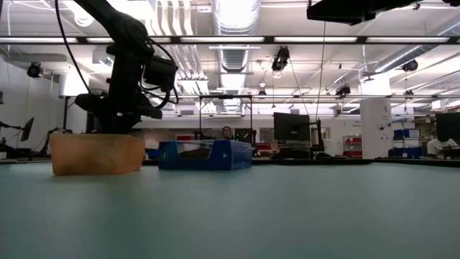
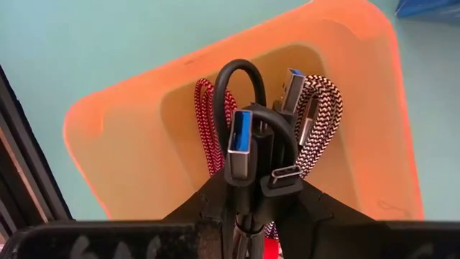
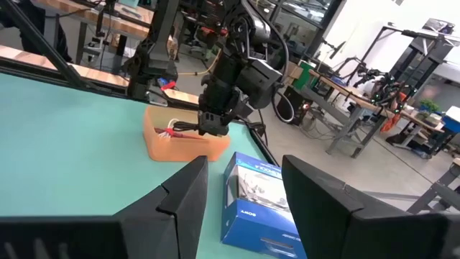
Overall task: Pick and place USB-C Cables
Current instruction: Put the black charger cable into the orange bin, then return to Home Position
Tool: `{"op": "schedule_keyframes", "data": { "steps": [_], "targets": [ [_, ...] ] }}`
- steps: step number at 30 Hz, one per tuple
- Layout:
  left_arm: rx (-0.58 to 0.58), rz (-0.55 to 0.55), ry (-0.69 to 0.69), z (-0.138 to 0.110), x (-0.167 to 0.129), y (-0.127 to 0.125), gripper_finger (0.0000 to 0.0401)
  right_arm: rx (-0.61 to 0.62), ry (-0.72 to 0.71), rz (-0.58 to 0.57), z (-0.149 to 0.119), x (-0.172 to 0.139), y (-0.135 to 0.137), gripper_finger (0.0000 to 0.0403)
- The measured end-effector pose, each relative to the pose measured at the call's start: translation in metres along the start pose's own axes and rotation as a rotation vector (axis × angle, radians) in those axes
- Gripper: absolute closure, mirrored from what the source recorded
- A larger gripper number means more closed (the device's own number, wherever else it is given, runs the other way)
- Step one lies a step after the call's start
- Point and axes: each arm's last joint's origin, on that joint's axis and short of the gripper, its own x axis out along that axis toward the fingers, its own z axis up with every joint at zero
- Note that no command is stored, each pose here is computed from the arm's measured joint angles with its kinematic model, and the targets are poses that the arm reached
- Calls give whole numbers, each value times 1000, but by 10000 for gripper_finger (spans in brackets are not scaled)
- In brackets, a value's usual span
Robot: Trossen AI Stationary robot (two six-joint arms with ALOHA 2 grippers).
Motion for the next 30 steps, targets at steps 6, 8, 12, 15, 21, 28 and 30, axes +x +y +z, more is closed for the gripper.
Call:
{"op": "schedule_keyframes", "data": {
  "steps": [6,8,12,15,21,28,30],
  "targets": [
    [1,-1,10,-1,1,0,342,0,0,0,0,0,0,232],
    [1,-2,10,-1,1,0,342,0,0,0,0,0,0,232],
    [1,-2,10,-1,1,0,339,0,0,0,0,0,0,232],
    [1,-5,12,-1,1,0,322,0,0,0,0,0,0,232],
    [5,-9,13,-1,1,0,270,0,1,0,0,0,0,232],
    [66,-32,-3,-3,-8,2,242,0,7,1,-1,0,0,232],
    [91,-69,-18,-4,-17,3,241,2,9,1,-1,0,0,232]
  ]
}}
